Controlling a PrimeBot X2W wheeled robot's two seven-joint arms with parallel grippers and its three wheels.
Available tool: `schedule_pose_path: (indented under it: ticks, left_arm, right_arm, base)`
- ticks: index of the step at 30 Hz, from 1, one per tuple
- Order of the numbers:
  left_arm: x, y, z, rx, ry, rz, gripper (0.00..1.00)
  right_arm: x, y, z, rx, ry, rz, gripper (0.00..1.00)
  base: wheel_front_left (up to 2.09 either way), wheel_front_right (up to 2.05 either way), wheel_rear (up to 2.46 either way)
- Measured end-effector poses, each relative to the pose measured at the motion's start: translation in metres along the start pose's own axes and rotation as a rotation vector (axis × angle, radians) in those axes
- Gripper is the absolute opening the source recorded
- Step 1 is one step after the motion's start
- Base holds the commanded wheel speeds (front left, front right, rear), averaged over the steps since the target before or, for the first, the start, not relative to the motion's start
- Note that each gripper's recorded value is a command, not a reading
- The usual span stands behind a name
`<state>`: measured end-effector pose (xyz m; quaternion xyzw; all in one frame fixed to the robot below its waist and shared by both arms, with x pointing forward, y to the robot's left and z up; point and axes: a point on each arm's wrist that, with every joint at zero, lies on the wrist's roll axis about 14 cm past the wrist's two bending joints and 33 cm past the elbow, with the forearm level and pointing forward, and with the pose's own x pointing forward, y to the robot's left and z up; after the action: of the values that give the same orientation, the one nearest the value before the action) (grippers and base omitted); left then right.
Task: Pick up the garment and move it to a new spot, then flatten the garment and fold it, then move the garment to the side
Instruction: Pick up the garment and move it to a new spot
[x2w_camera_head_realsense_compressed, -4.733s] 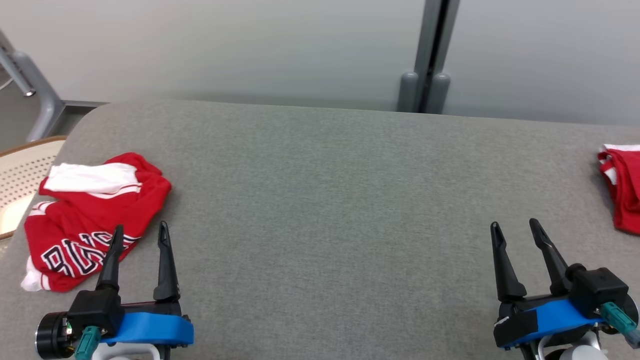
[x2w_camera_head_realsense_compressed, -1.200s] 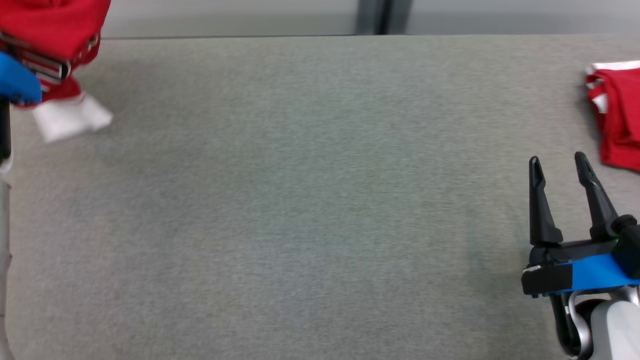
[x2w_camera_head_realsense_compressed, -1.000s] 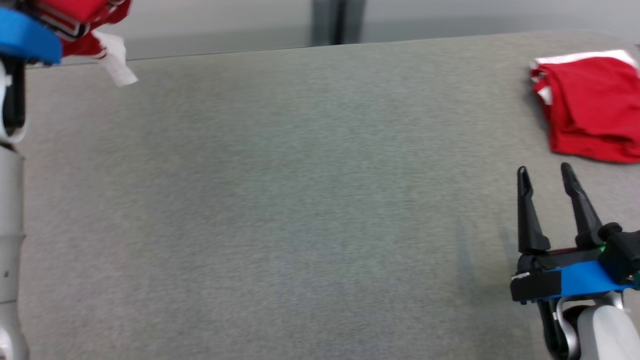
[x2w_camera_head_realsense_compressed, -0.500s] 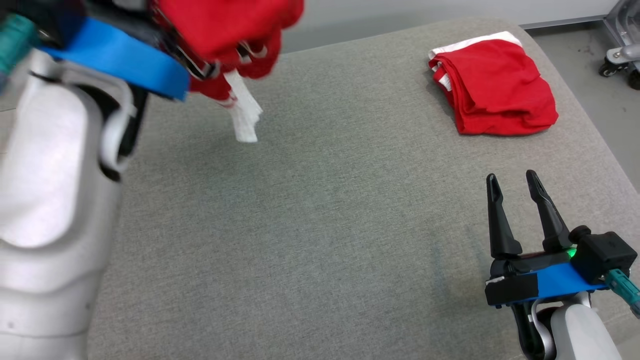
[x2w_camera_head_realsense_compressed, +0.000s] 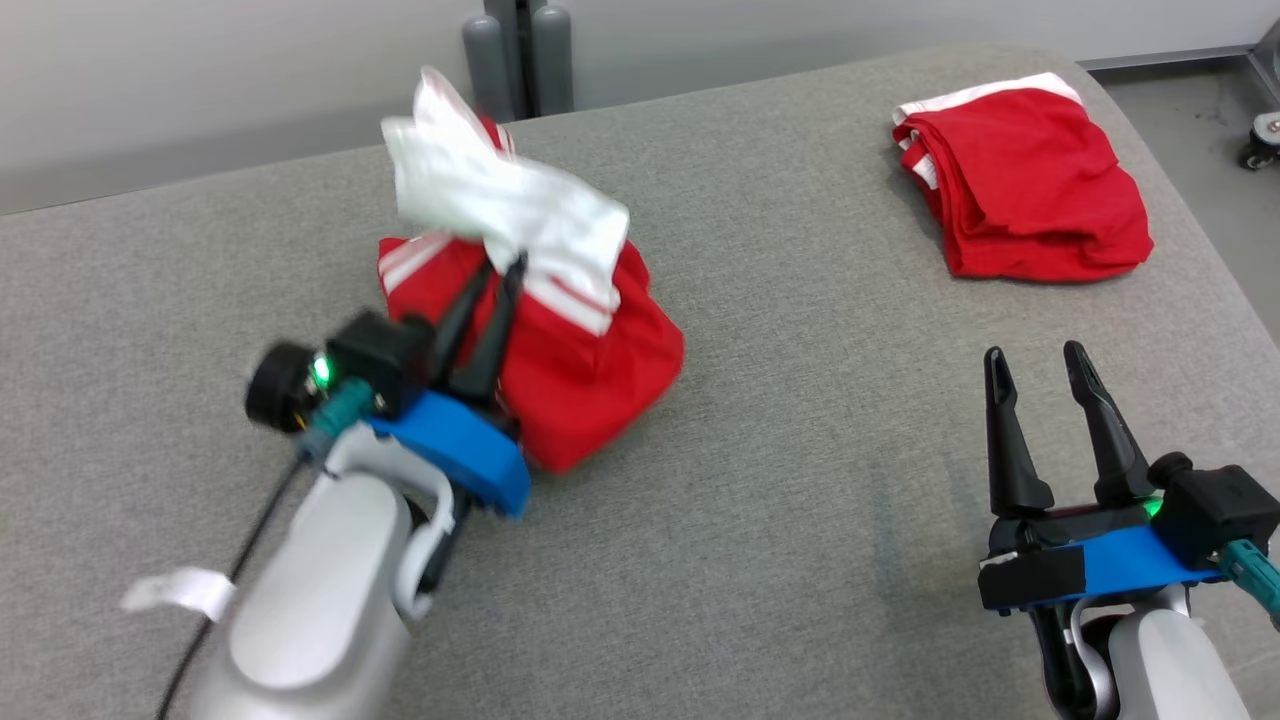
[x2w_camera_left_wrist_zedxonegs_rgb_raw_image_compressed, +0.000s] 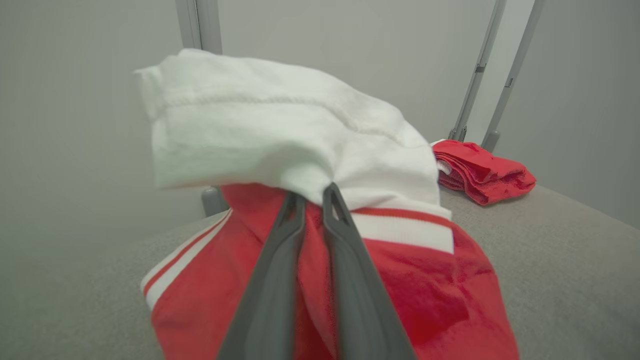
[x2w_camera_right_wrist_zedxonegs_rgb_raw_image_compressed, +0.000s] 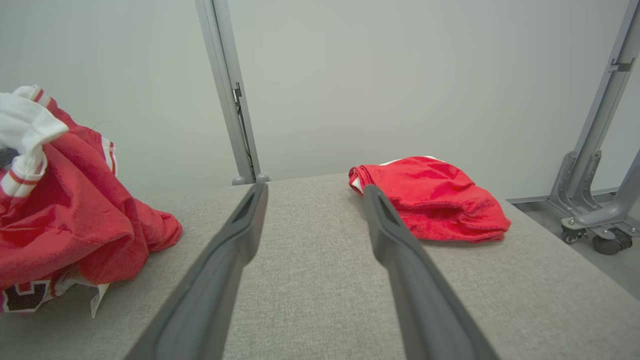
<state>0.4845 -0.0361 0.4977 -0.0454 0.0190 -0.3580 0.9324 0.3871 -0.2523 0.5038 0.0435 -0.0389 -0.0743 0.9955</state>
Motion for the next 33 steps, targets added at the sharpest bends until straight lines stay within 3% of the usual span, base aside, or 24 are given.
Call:
schedule_pose_path:
  ticks: [4, 5, 6, 11, 17, 25, 33]
  left_arm:
    - [-0.026, -0.017, -0.050, -0.059, 0.121, -0.004, 0.00]
    - [-0.031, -0.021, -0.059, -0.070, 0.144, -0.006, 0.55]
    - [-0.035, -0.023, -0.063, -0.076, 0.150, -0.005, 1.00]
    - [-0.040, -0.014, -0.045, -0.069, 0.075, 0.046, 1.00]
    - [-0.056, 0.030, 0.001, -0.018, -0.061, 0.209, 1.00]
    - [-0.125, 0.097, 0.037, 0.045, -0.163, 0.481, 1.00]
    - [-0.196, 0.126, 0.038, 0.079, -0.165, 0.672, 1.00]
  right_arm:
    - [0.002, 0.005, -0.002, 0.004, 0.003, 0.013, 1.00]
    - [0.002, 0.006, -0.003, 0.006, 0.004, 0.016, 1.00]
    - [0.003, 0.007, -0.003, 0.005, 0.005, 0.019, 1.00]
    - [0.006, 0.018, -0.004, 0.011, 0.004, 0.050, 1.00]
    - [0.008, 0.036, -0.001, 0.024, -0.006, 0.099, 1.00]
    - [0.013, 0.062, 0.001, 0.036, -0.016, 0.170, 1.00]
    - [0.016, 0.085, 0.000, 0.037, -0.017, 0.232, 1.00]
  base:
    - [0.00, 0.00, 0.00]
    - [0.00, 0.00, 0.00]
    - [0.00, 0.00, 0.00]
    - [0.00, 0.00, 0.00]
    - [0.00, 0.00, 0.00]
    - [0.00, 0.00, 0.00]
    - [0.00, 0.00, 0.00]
